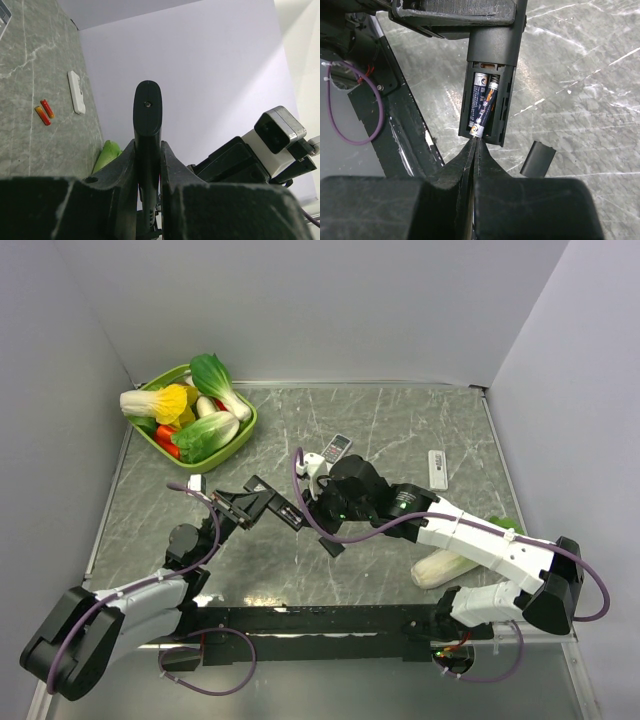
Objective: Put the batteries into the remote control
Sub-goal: Load the battery into the remote control.
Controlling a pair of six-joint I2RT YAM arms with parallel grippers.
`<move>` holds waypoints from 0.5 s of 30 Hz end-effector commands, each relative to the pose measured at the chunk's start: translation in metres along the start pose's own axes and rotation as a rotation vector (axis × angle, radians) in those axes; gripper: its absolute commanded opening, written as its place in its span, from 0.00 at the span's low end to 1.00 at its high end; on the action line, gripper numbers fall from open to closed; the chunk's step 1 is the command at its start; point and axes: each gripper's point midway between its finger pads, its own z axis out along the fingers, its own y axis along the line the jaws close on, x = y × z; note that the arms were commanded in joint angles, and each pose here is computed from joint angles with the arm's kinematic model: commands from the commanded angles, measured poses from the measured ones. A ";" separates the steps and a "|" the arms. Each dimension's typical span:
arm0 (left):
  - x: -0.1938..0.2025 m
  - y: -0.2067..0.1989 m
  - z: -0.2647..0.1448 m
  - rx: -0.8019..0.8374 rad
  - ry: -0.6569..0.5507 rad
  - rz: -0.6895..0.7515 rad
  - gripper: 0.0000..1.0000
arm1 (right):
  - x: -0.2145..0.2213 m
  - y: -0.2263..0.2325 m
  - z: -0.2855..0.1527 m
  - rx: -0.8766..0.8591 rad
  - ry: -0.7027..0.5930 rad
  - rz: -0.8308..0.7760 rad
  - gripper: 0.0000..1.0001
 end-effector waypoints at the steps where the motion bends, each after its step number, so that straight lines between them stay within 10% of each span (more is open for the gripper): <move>1: -0.001 -0.027 0.006 0.083 0.006 0.027 0.02 | -0.012 -0.002 0.005 0.008 -0.044 0.001 0.00; 15: 0.002 -0.031 0.006 0.100 0.023 0.026 0.02 | -0.014 -0.001 0.010 -0.001 -0.030 -0.005 0.01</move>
